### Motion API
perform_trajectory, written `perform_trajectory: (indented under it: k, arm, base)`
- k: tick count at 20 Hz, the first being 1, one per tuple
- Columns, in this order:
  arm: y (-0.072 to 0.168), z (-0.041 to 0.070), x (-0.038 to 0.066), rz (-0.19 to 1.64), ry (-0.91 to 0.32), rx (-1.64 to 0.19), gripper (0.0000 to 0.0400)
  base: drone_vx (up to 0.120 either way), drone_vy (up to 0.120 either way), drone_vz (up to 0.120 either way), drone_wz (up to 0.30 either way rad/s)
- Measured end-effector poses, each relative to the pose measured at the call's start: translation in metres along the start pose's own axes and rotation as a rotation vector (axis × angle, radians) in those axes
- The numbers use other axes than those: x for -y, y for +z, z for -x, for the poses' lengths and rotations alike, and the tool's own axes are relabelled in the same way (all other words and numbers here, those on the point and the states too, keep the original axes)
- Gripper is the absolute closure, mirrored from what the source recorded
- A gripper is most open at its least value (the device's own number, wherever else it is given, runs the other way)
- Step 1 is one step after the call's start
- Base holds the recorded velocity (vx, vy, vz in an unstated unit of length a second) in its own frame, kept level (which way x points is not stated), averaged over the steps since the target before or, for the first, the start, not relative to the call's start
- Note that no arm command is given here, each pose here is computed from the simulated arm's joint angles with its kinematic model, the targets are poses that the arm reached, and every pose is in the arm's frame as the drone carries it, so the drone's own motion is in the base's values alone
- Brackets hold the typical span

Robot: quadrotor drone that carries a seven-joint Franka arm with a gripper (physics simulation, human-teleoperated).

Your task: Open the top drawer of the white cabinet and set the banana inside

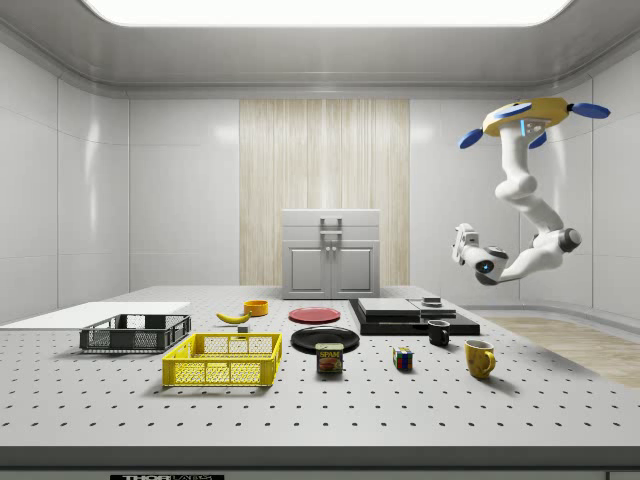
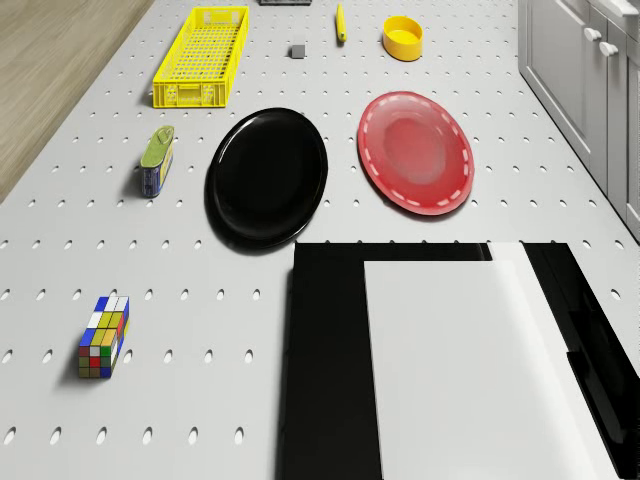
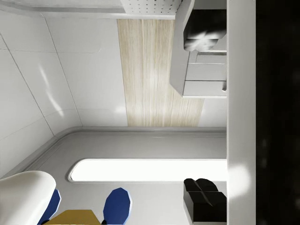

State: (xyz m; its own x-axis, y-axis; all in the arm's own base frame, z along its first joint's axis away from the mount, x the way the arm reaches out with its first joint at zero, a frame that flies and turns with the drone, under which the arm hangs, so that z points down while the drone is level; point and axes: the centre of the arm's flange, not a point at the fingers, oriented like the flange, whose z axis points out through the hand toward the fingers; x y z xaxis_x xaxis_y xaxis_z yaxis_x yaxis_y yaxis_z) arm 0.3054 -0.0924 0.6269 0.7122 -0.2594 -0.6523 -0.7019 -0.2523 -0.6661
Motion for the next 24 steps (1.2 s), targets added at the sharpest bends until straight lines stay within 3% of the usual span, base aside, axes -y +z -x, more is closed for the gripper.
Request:
perform_trajectory:
  k: [4,8,24]
  arm:
    - [0.001,-0.013,-0.013,-0.131,0.002,0.136,0.0]
    - [0.004,-0.02,-0.019,-0.195,0.004,0.203,0.0]
    - [0.006,-0.026,-0.024,-0.252,0.005,0.263,0.0]
  base:
    - [0.12,-0.09,0.12,0.0]
    - [0.12,-0.12,0.12,0.0]
    - [0.12,-0.12,0.12,0.0]
